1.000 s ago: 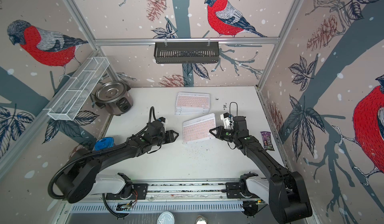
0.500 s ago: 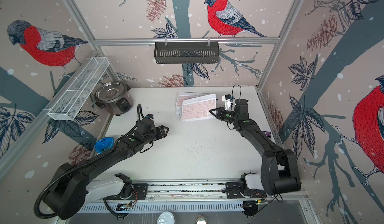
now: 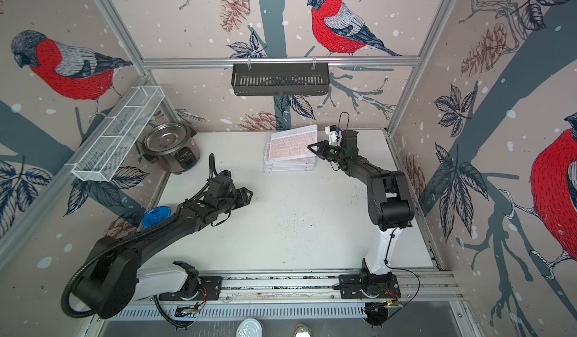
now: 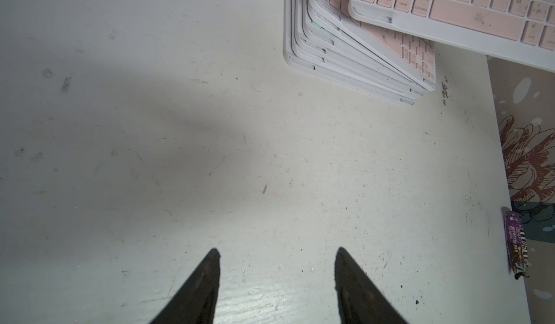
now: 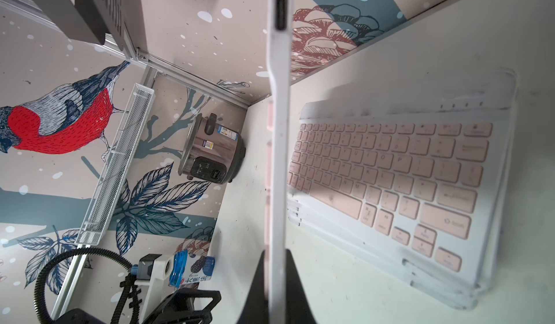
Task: Stack the numeric keypads
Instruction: Place the numeric keypad at the numeric keypad, then reset both arms
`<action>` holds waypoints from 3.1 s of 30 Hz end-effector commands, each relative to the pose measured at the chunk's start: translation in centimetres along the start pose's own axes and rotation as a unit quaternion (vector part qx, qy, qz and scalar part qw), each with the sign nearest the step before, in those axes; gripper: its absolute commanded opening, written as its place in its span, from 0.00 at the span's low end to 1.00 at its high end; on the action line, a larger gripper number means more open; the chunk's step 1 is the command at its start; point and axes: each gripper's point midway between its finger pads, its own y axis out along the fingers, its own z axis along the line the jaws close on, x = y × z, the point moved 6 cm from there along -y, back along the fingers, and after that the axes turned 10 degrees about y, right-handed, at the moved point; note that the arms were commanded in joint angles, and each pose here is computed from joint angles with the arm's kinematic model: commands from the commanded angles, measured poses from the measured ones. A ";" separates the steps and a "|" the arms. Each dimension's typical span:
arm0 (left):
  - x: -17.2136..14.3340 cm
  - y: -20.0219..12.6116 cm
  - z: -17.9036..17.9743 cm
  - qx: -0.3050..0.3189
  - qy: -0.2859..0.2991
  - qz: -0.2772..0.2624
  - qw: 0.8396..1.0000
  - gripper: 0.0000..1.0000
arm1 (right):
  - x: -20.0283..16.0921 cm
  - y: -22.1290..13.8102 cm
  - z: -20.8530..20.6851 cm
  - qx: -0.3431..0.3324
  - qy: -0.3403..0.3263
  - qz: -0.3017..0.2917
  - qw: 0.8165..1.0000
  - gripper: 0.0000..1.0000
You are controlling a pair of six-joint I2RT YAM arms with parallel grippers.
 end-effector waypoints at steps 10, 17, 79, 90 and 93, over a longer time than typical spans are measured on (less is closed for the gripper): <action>-0.2 0.6 0.6 0.006 -0.005 0.008 1.000 0.60 | 0.9 2.8 -2.3 -0.001 -0.007 0.021 1.000 0.07; -0.5 0.8 0.6 0.005 -0.009 0.013 1.000 0.60 | 0.8 2.7 -3.4 -0.021 0.000 0.020 1.000 0.14; 4.6 -3.2 1.0 0.085 0.048 -0.128 0.987 0.64 | -0.4 -7.4 1.3 -0.304 -0.187 -0.169 0.919 0.88; 8.5 -6.1 3.5 0.234 0.065 -0.283 0.928 0.98 | -4.6 -17.2 -0.7 -0.326 -0.162 -0.318 0.876 1.00; 8.5 -6.1 4.7 0.290 0.086 -0.311 0.901 0.98 | -5.0 -19.7 -1.7 -0.378 -0.169 -0.378 0.828 1.00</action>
